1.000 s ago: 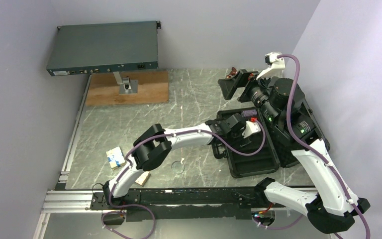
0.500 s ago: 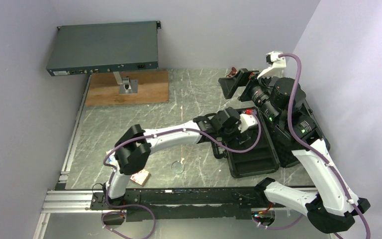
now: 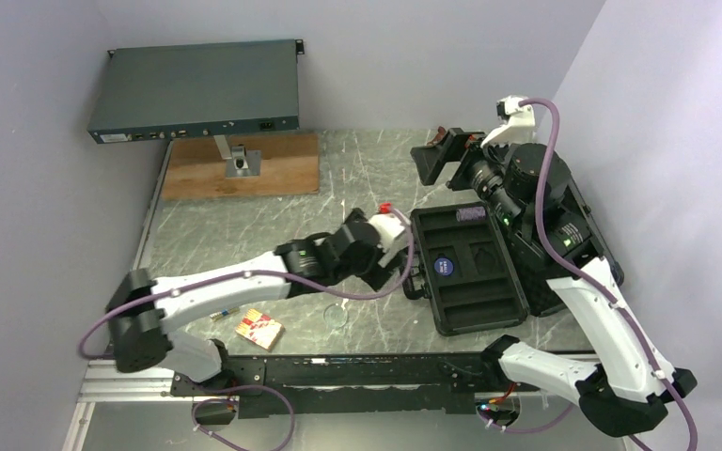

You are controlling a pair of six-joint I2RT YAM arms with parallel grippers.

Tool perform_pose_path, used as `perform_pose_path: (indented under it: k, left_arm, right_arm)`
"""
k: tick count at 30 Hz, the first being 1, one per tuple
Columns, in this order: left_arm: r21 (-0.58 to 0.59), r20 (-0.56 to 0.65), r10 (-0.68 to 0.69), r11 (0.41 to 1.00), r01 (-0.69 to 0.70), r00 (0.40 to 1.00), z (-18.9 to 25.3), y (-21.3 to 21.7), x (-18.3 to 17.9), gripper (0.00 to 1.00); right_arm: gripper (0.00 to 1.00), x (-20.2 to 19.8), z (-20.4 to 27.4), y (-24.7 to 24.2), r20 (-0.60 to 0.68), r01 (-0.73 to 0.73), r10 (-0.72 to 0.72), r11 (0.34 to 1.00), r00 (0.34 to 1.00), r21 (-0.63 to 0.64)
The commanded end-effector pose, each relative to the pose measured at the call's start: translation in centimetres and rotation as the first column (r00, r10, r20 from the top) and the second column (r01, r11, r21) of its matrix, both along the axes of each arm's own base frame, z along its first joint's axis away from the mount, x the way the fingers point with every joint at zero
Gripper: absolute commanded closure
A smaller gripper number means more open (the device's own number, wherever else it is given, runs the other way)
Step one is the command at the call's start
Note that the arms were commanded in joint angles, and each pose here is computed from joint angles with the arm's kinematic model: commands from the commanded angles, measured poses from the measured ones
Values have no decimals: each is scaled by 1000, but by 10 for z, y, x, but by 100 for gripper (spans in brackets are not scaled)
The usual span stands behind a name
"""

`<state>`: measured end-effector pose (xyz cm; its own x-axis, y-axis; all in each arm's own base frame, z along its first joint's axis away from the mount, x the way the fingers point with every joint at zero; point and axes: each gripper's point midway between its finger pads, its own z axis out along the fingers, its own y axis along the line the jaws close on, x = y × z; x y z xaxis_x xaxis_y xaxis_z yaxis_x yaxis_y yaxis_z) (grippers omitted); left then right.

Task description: Pack up texas hold em set

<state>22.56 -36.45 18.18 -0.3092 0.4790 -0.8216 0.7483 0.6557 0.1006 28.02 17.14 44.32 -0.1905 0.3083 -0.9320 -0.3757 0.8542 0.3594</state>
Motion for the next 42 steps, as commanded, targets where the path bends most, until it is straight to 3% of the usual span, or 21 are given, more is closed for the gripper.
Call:
perform_pose_path:
  k: [1,13,19,24,33,38,42]
  left_arm:
    - [-41,57,257,966,-255,965,37,76,15,0]
    - [-105,86,638,770,-630,765,90,249,34,0]
    - [-131,91,662,748,-650,744,102,267,40,0]
    - [-152,133,748,664,-732,650,117,292,49,0]
    - [-150,130,707,707,-691,695,88,294,44,0]
    - [-140,164,774,632,-762,612,90,316,41,0]
    - [-120,178,839,538,-834,515,89,335,37,0]
  right_arm:
    - [0,5,-8,12,-38,-39,39,999,999,3]
    - [2,6,-101,67,-359,-164,152,986,921,-3]
    - [1,-20,-158,92,-489,-229,163,970,857,-79]
    - [0,-37,-202,99,-564,-244,121,958,817,-148]
    - [0,-83,-265,117,-675,-312,83,923,733,-226]
    - [0,-90,-280,138,-700,-352,95,907,708,-233]
    - [0,-93,-290,161,-710,-392,110,886,695,-247]
